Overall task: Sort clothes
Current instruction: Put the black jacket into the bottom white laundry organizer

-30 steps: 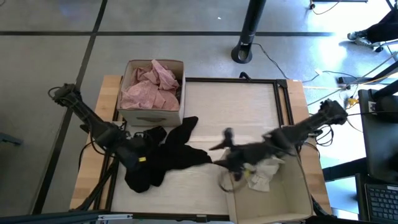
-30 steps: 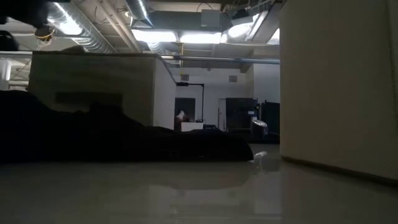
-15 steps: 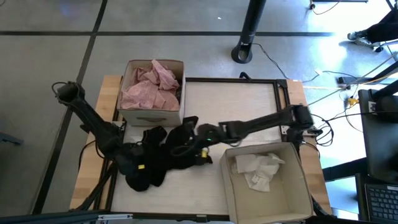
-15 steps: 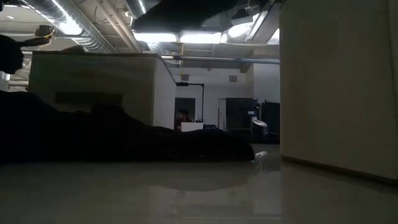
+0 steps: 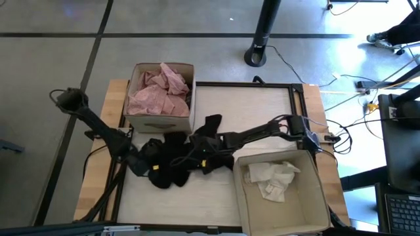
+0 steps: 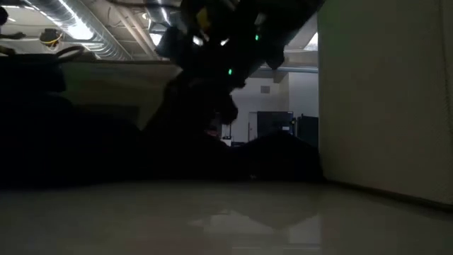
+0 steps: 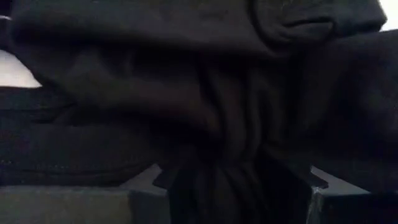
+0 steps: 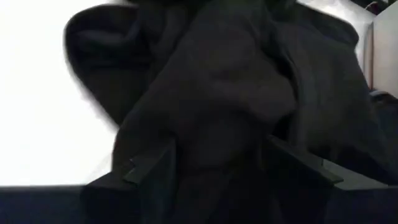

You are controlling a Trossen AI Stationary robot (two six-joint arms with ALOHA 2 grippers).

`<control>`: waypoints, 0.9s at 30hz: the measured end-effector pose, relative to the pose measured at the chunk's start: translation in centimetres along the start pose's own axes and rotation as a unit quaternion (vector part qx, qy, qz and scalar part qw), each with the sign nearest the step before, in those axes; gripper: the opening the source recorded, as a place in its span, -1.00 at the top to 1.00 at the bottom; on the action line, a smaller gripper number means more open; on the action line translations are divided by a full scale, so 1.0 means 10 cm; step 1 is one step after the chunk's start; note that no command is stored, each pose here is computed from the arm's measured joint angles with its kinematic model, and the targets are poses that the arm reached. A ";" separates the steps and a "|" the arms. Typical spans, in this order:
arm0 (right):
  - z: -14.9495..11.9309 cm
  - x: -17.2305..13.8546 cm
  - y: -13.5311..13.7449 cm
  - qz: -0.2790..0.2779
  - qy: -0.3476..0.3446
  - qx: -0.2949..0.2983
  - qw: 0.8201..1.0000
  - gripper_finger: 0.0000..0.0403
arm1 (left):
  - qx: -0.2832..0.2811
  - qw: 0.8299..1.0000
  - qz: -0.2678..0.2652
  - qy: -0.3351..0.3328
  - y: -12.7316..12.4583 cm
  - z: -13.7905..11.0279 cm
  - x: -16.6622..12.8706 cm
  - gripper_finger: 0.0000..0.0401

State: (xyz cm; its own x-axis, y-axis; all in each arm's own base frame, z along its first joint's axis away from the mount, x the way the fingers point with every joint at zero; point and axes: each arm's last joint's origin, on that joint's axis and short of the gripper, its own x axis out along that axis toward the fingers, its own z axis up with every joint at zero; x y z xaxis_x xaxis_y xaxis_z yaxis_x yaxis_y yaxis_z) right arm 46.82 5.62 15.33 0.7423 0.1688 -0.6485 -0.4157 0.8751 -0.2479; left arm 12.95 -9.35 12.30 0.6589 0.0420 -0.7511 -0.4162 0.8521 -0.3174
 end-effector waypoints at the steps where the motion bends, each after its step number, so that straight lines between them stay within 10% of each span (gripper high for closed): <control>1: -0.03 0.04 -0.01 -0.003 0.002 -0.001 1.000 -0.19 | -0.001 1.000 0.000 -0.010 0.02 0.01 0.02 0.21; 18: -0.39 0.53 -0.04 -0.074 -0.008 0.036 0.997 -0.12 | 0.018 0.993 -0.047 -0.104 0.02 0.22 0.12 0.21; 27: -0.45 0.58 -0.01 -0.074 -0.006 0.026 0.997 0.84 | 0.036 0.985 -0.043 -0.163 -0.03 0.28 0.09 0.21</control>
State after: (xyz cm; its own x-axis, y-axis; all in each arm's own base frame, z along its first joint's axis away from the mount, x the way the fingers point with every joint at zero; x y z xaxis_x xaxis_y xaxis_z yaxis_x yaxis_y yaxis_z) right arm 48.86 4.47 8.38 0.7991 0.0417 -0.5997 -0.2740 0.9132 -0.3016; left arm 15.44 -8.07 13.36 0.8614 0.1230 -0.4928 -0.3119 0.8938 -0.3221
